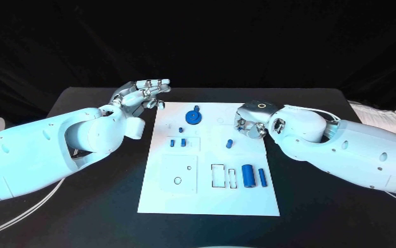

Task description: Assemble the parts on the task board

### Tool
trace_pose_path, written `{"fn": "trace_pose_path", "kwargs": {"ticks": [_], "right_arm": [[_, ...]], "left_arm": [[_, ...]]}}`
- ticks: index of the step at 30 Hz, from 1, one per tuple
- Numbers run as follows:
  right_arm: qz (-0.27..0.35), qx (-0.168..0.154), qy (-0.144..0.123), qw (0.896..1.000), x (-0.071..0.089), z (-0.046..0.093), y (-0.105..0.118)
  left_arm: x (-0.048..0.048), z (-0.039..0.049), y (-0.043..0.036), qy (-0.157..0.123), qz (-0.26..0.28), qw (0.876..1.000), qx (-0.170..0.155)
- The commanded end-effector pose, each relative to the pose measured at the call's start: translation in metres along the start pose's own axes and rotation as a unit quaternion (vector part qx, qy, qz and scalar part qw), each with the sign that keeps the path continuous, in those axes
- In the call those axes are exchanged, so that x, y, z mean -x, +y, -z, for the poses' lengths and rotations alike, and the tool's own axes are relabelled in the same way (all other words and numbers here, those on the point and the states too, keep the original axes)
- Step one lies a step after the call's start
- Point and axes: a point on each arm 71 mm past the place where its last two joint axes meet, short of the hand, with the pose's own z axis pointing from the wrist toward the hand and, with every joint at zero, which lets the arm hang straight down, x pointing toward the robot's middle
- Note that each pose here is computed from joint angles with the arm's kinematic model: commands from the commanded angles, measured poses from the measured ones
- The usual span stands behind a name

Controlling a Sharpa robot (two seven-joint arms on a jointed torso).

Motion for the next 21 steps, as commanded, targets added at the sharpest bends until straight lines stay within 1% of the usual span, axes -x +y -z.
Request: {"fn": "trace_pose_path", "kwargs": {"ticks": [1,5,12,16,21], "right_arm": [[0.022,-0.011,0.025,0.999,-0.013,0.002,0.001],[0.019,-0.010,0.005,1.000,-0.010,0.003,0.003],[0.012,-0.008,-0.019,1.000,-0.005,0.005,0.006],[0.010,-0.009,-0.026,1.000,-0.002,0.007,0.005],[0.008,-0.013,-0.027,1.000,0.001,0.010,0.002]], "left_arm": [[-0.0028,0.0001,-0.0006,0.009,0.000,1.000,-0.003],[-0.0027,0.0000,-0.0005,0.009,0.000,1.000,-0.003],[-0.0028,-0.0001,-0.0003,0.009,-0.001,1.000,-0.002],[-0.0029,-0.0002,-0.0001,0.010,0.000,1.000,-0.001],[-0.0034,-0.0003,0.0002,0.011,0.000,1.000,0.001]]}}
